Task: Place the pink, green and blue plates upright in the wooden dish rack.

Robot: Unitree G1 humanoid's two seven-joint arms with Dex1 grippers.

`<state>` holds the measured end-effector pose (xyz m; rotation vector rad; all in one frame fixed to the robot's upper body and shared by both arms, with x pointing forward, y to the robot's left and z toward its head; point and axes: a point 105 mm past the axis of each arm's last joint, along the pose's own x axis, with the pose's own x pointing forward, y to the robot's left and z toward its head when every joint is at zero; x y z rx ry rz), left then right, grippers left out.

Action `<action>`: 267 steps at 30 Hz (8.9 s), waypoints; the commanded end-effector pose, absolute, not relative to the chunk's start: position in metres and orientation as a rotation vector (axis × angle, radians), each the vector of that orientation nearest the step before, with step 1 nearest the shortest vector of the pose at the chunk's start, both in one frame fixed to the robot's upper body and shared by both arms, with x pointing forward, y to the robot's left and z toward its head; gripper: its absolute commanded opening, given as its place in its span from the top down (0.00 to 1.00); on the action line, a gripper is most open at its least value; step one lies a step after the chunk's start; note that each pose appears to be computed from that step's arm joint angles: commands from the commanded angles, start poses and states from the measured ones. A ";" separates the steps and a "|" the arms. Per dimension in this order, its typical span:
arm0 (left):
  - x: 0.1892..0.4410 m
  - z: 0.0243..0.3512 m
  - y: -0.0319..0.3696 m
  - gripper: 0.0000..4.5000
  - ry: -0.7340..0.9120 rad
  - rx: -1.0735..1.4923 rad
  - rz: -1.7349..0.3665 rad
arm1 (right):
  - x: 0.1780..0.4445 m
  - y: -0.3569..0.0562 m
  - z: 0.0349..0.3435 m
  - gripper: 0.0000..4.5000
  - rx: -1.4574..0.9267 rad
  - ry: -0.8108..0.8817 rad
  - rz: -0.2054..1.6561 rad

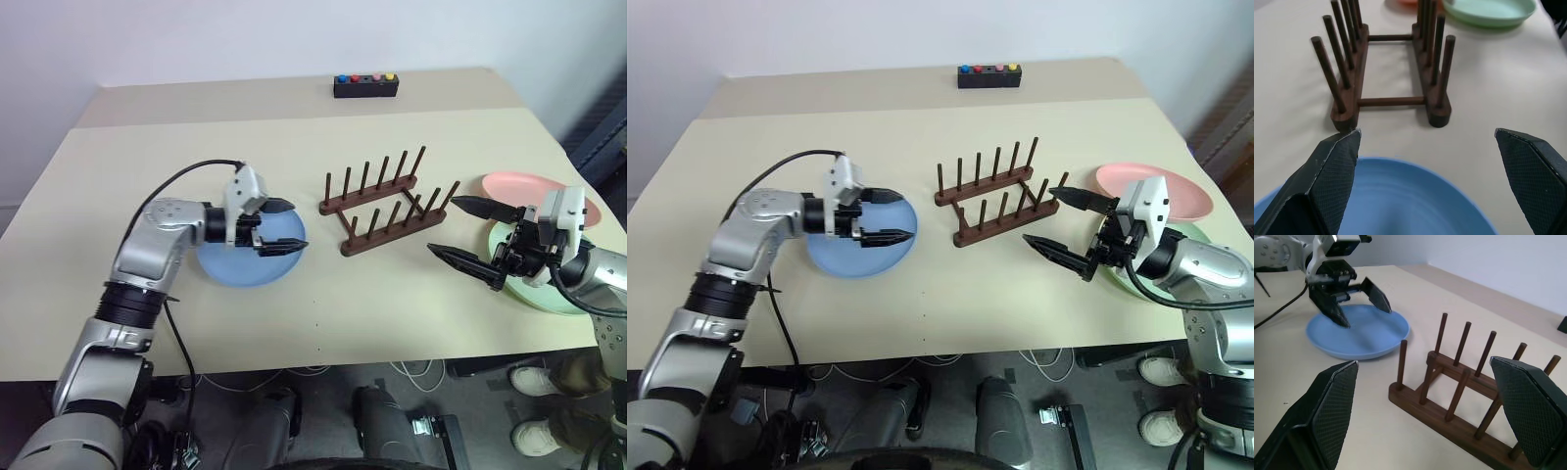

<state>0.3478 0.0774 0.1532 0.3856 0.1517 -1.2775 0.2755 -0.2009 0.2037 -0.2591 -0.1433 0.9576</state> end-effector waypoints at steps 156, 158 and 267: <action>0.409 0.124 0.012 1.00 0.255 0.598 -1.012 | 0.378 -0.235 0.112 1.00 -0.753 0.151 0.569; 0.417 0.128 0.018 1.00 0.248 0.606 -0.988 | 0.381 -0.235 0.111 1.00 -0.768 0.152 0.566; 0.318 0.261 0.081 0.00 -0.162 -0.109 -1.426 | 0.353 -0.258 0.348 0.98 0.225 -0.377 0.676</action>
